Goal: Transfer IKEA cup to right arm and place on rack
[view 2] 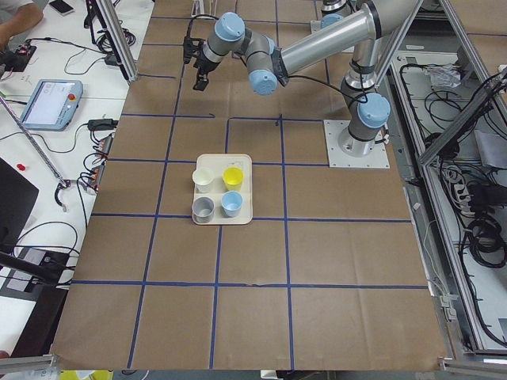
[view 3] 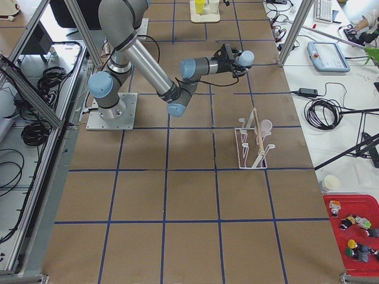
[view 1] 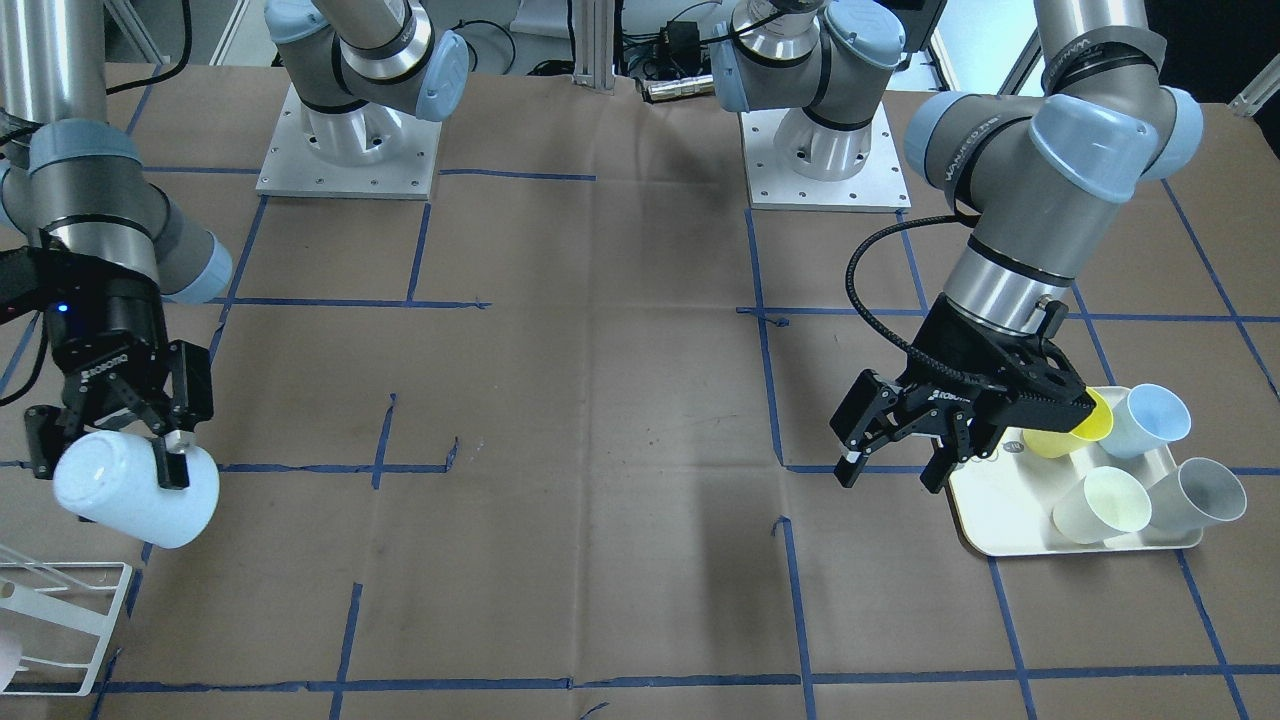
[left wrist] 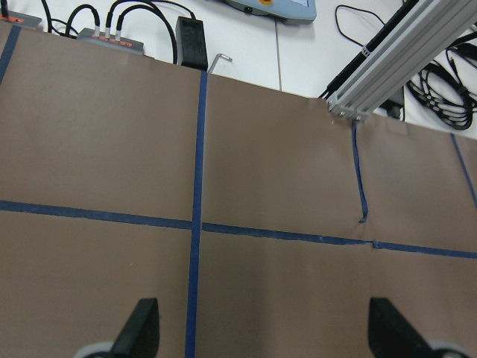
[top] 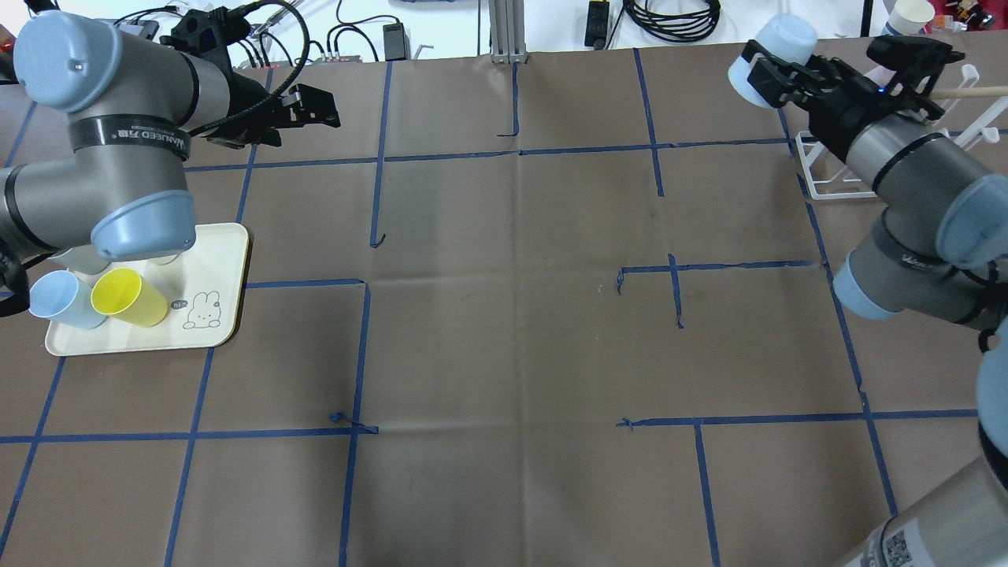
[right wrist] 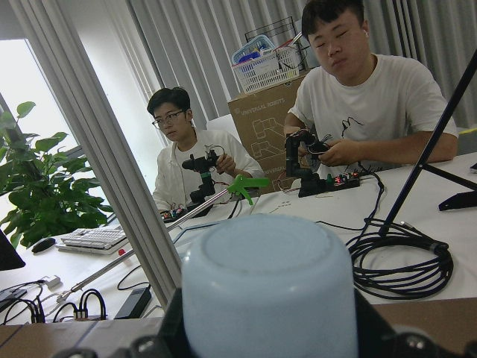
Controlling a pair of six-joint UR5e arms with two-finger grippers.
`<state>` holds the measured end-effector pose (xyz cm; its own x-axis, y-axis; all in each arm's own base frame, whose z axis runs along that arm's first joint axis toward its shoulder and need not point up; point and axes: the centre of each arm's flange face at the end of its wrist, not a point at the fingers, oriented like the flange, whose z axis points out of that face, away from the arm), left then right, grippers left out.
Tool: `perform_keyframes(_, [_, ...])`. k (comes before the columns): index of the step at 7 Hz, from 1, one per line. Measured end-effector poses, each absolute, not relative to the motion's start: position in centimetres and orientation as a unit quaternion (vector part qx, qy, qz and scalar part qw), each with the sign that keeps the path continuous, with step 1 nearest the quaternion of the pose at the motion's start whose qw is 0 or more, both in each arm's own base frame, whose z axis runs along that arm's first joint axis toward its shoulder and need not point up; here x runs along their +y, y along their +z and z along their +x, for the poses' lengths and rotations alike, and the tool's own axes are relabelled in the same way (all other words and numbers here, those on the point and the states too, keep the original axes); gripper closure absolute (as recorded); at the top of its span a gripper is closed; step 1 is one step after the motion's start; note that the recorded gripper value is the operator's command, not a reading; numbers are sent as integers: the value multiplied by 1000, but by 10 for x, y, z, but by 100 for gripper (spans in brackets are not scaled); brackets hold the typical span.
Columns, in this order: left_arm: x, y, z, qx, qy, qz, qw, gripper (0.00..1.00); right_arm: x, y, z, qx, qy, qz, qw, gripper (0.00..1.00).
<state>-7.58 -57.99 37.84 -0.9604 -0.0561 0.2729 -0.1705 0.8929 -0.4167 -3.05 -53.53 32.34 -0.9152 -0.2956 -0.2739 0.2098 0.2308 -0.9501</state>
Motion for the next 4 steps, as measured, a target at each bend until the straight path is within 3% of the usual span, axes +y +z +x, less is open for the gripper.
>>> perform_keyframes(4, [-564,449,-90,-992,72,74,75,1,-529,306,-183,774,-616,-75,128,61])
